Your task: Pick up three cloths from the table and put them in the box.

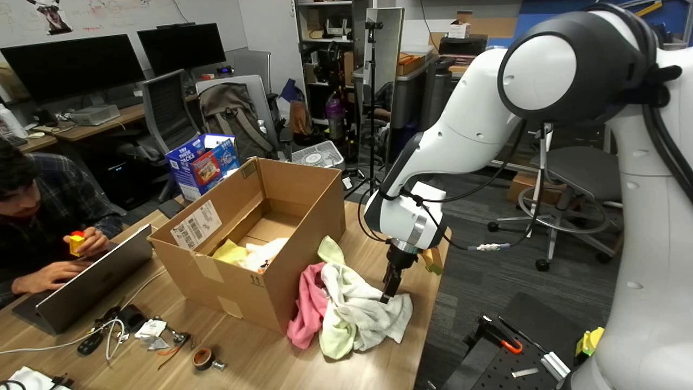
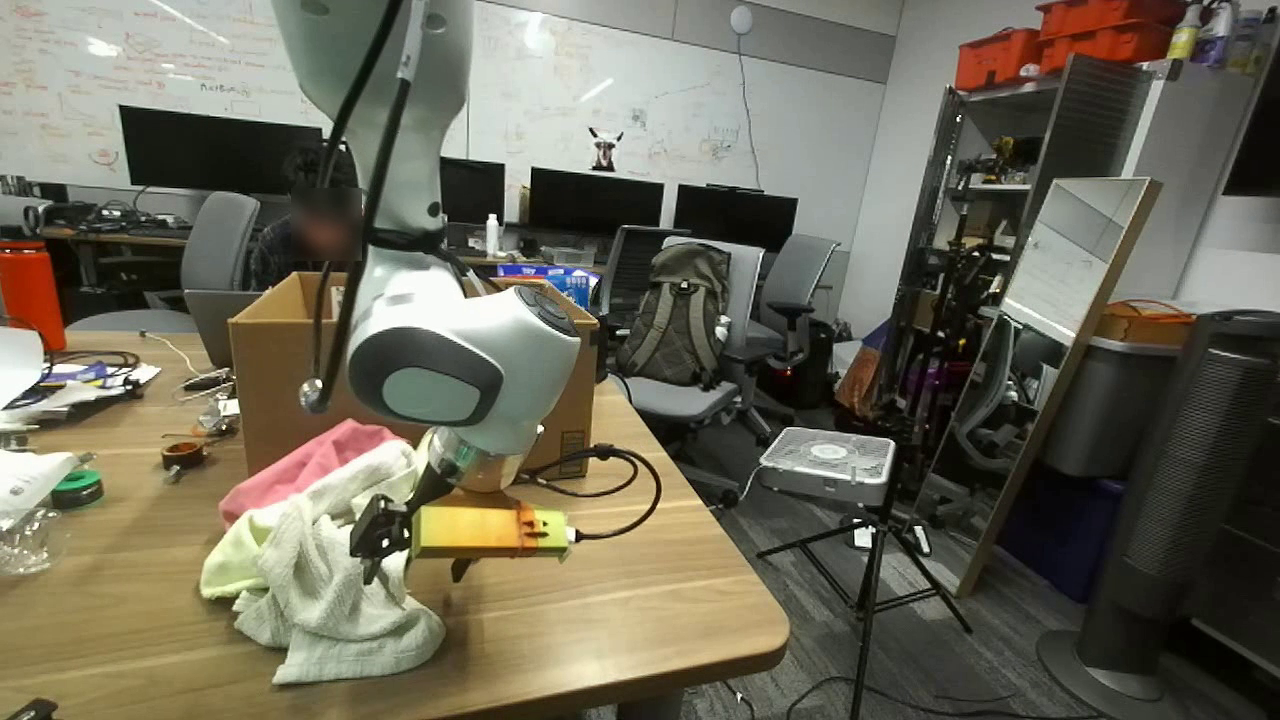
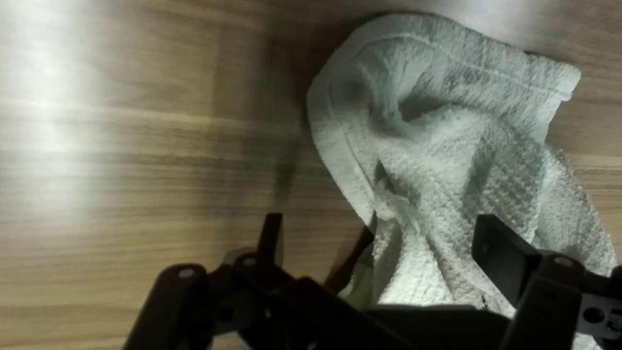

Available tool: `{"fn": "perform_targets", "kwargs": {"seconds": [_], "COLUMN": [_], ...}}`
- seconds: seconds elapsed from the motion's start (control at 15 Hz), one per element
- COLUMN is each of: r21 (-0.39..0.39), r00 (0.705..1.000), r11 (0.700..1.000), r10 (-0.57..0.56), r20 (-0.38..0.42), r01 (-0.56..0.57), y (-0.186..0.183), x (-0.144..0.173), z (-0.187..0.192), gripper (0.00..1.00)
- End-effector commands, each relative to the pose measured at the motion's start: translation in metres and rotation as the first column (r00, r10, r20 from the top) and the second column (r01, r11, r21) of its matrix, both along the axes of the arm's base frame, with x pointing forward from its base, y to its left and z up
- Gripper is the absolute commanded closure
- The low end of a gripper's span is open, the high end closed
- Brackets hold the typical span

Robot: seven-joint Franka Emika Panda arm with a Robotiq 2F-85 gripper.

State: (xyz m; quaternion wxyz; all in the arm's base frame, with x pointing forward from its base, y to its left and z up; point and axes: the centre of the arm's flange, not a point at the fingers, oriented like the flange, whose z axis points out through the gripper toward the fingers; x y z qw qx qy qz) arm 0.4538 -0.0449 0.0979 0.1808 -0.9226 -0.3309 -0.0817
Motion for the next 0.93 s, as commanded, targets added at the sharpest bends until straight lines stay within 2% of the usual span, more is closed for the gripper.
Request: {"fn": "perform_targets", "kwargs": {"seconds": [0.0, 0.33, 0.87], "r21": [-0.032, -0.009, 0.037], "r00": [1.000, 0.999, 0.998], "r11": [0.999, 1.000, 0.999], "r10": [0.024, 0.017, 0.037], "r20": [-0.003, -0.039, -0.052], "r01": [-0.024, -0.017, -0.035], "y": [-0.006, 0.000, 0.037], "x": [-0.017, -0.028, -0.031], "z": [-0.001, -0.003, -0.002], "gripper": [0.00, 0.00, 0.00]}}
